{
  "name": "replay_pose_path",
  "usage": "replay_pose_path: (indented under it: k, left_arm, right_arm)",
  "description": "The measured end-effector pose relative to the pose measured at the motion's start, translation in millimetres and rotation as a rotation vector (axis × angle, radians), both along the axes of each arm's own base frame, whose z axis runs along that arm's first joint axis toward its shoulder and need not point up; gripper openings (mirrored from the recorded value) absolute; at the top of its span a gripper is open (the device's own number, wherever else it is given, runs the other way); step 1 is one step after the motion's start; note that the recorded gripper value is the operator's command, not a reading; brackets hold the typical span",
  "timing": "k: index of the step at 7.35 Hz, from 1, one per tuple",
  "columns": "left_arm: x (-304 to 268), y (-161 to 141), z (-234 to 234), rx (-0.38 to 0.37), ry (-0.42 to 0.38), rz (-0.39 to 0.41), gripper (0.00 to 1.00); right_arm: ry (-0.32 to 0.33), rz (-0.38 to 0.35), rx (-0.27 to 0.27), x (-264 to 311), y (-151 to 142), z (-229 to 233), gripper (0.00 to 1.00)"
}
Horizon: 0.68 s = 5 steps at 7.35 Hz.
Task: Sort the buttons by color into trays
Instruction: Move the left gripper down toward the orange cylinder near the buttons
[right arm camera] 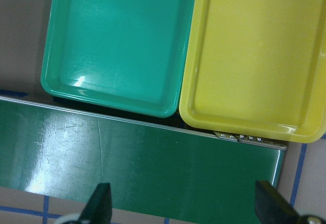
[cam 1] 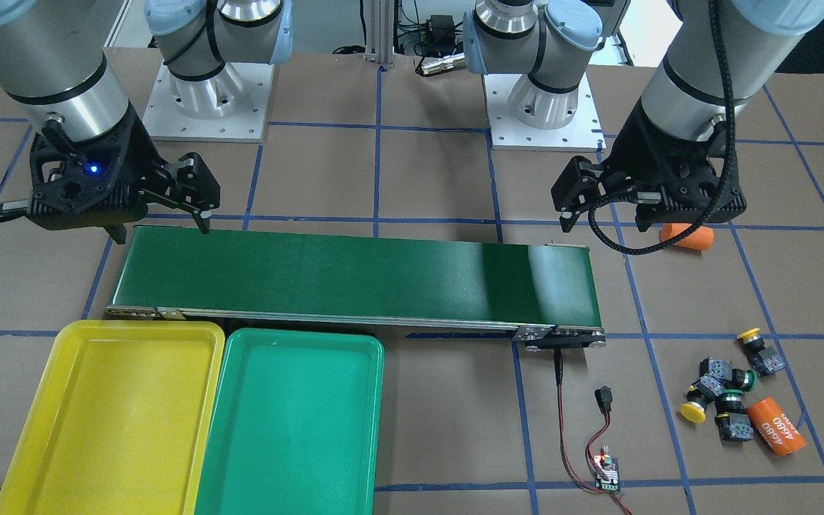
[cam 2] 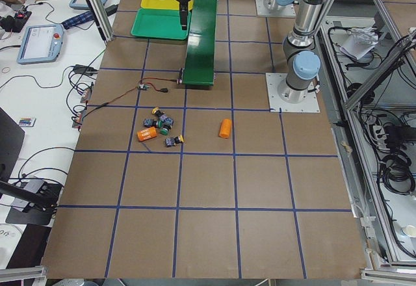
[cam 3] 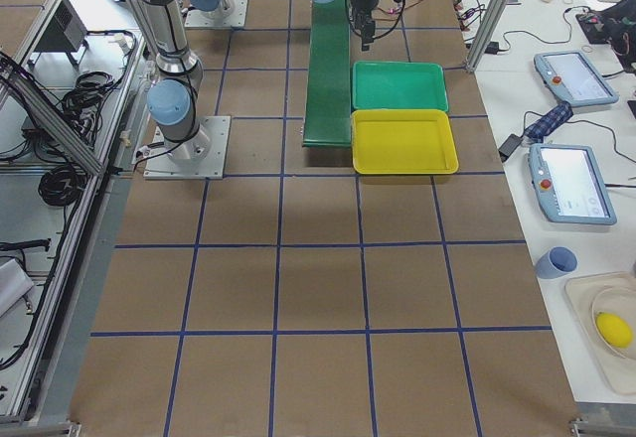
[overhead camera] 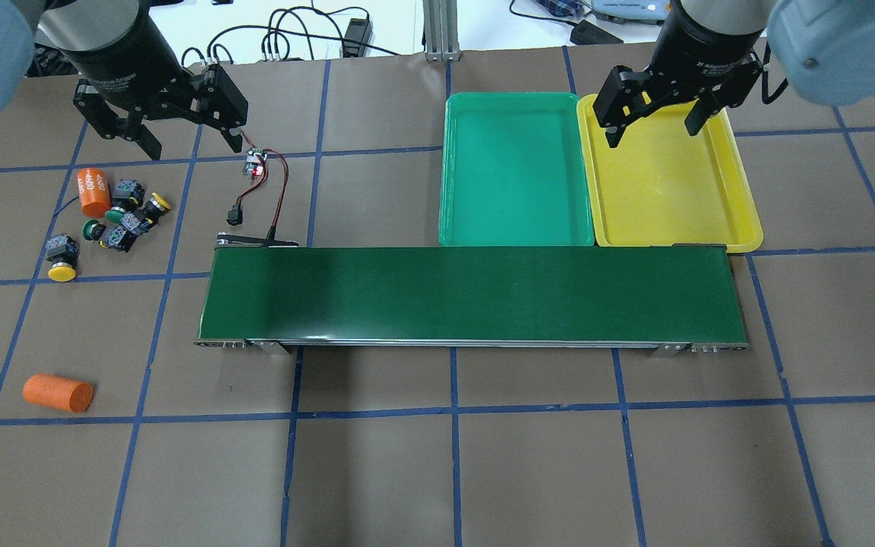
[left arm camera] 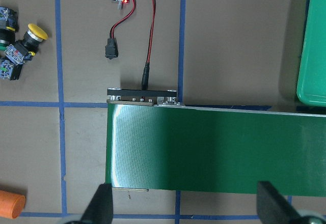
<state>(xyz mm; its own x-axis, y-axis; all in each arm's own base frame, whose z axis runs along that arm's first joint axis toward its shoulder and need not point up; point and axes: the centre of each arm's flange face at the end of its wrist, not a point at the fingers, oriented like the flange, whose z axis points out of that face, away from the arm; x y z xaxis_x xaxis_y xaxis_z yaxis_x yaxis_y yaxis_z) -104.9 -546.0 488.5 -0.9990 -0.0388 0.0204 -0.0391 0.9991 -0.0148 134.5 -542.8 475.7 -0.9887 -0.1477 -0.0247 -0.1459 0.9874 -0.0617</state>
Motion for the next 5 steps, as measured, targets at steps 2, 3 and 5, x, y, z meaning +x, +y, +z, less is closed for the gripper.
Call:
replay_pose_path:
  k: [2, 3, 5]
  left_arm:
    - [4.7, -2.0, 3.5, -0.005, -0.005, 0.006, 1.00]
    - [13.3, -4.2, 3.8, -0.006, -0.006, 0.019, 1.00]
    - [78.3, -10.0, -4.1, 0.012, -0.007, 0.044, 1.00]
  right_arm:
    - [0.000, 0.001, 0.000, 0.0, 0.0, 0.0, 1.00]
    - [0.000, 0.001, 0.000, 0.0, 0.0, 0.0, 1.00]
    - [0.000, 0.001, -0.001, -0.1, -0.1, 0.2, 1.00]
